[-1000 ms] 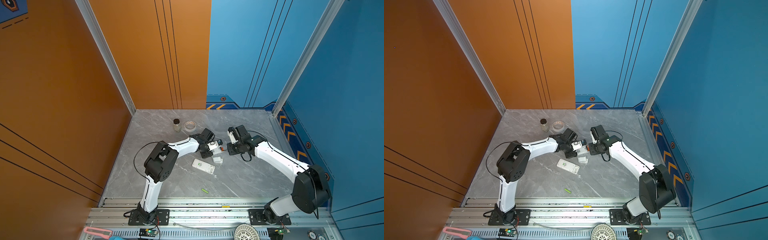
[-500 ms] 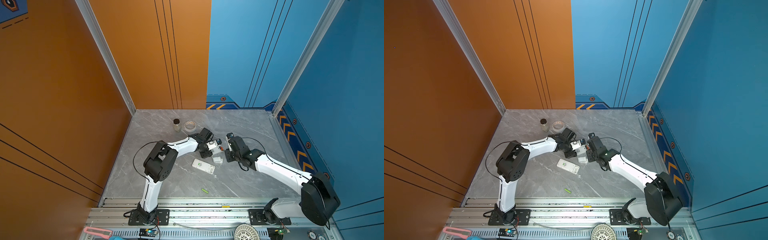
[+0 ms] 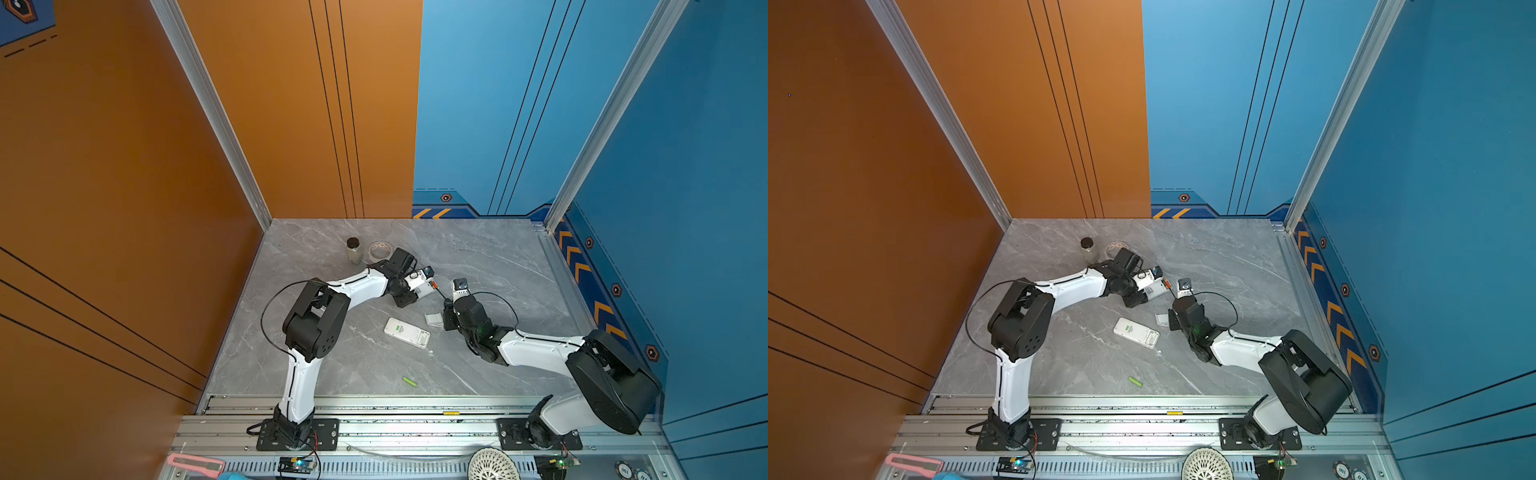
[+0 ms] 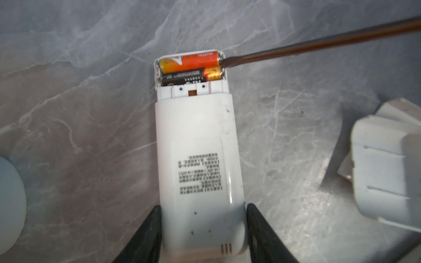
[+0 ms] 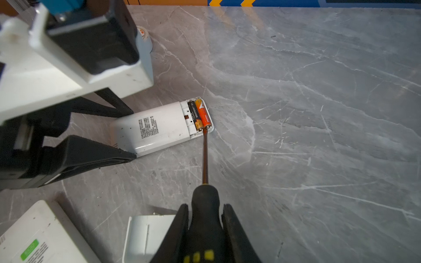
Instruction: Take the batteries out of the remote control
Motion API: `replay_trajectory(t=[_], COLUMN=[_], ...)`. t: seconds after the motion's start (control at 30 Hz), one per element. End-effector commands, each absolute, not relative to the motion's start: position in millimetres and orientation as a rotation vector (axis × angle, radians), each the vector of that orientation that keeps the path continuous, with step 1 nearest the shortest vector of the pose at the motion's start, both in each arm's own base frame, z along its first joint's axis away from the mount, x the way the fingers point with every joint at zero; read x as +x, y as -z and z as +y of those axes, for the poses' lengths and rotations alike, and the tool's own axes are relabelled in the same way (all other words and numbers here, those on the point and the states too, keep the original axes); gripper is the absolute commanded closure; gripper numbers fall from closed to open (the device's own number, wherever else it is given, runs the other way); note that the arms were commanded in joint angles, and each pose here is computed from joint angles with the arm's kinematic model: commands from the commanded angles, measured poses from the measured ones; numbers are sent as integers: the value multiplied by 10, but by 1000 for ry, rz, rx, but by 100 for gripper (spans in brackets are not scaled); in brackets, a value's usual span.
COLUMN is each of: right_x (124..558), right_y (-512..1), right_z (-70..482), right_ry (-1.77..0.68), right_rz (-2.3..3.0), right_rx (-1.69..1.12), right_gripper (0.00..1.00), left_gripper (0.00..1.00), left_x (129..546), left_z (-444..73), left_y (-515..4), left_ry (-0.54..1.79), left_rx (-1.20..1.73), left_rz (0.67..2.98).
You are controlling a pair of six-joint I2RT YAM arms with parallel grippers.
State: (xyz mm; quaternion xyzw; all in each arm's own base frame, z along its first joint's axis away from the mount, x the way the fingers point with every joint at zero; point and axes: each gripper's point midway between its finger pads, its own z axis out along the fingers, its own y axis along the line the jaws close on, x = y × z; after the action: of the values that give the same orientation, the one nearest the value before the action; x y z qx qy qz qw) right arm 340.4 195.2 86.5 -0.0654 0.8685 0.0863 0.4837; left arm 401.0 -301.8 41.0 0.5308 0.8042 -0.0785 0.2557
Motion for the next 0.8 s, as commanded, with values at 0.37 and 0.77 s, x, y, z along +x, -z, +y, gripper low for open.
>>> replay_trajectory(t=[0.37,0.77], right_x=[3593,3578], right_y=[-1088,-1239], right_z=[1909,1889], right_ry=[-260,-274], right_rz=[2024,2009], right_rx=[-90,-100], right_gripper=[100,100], left_gripper=[100,100], left_x=[2928,2968], left_z=[-3183,-3157], left_y=[-92,-22], left_ry=[593,540], left_rx=[1804,1795], left_rz=[2241,2281])
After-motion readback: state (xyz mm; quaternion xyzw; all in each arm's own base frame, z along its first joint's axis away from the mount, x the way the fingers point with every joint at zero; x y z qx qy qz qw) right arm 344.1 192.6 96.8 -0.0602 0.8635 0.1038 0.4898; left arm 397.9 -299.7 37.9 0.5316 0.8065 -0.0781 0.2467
